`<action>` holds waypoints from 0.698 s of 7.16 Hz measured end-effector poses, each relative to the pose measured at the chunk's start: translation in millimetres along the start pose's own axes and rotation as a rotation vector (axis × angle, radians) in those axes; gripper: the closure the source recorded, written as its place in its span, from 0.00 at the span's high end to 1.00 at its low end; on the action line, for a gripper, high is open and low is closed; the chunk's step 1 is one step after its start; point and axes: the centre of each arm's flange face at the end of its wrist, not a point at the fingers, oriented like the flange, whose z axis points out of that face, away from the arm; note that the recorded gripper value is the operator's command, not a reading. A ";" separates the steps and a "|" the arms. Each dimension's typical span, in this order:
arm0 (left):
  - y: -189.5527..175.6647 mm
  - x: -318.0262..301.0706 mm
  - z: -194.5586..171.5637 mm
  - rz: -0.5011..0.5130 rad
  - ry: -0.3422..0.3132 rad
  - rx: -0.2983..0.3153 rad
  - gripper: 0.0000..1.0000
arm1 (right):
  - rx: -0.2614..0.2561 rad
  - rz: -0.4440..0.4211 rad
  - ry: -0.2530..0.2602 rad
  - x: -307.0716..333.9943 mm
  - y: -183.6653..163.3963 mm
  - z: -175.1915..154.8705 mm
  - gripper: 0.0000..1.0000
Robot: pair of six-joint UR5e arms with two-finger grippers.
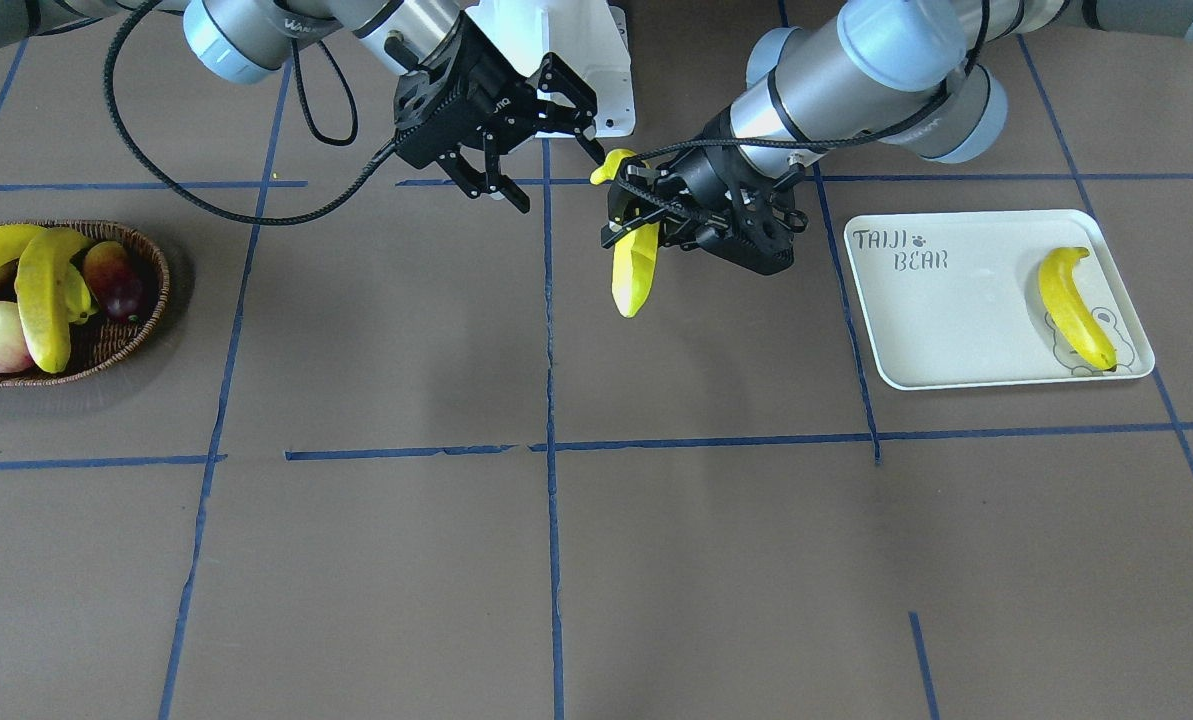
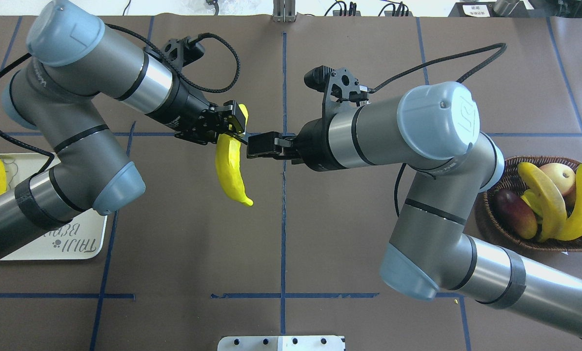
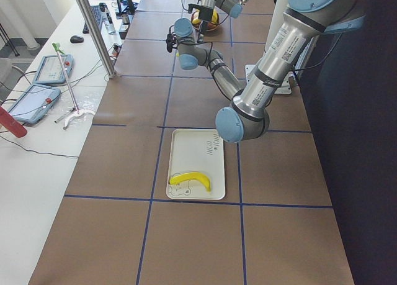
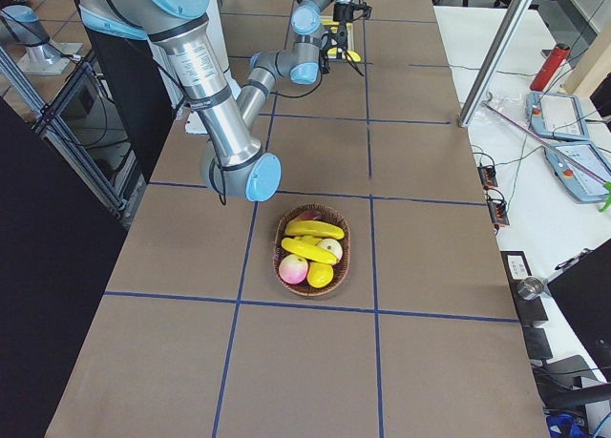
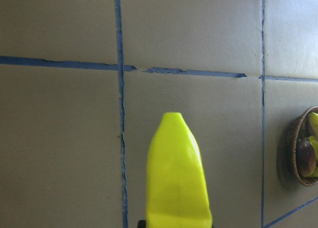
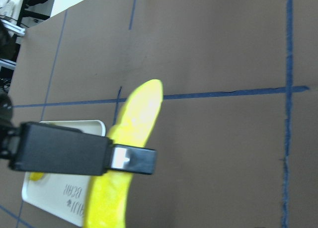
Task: Transfer all bananas from basket to plate
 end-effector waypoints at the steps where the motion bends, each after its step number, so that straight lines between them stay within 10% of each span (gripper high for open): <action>1: -14.0 -30.7 -18.2 -0.041 -0.030 0.038 0.00 | 0.003 0.032 0.074 13.1 -20.4 -5.6 1.00; 5: -53.8 -139.0 -99.2 -0.203 -0.163 0.174 0.00 | -0.002 0.085 0.338 63.8 -77.0 -26.1 1.00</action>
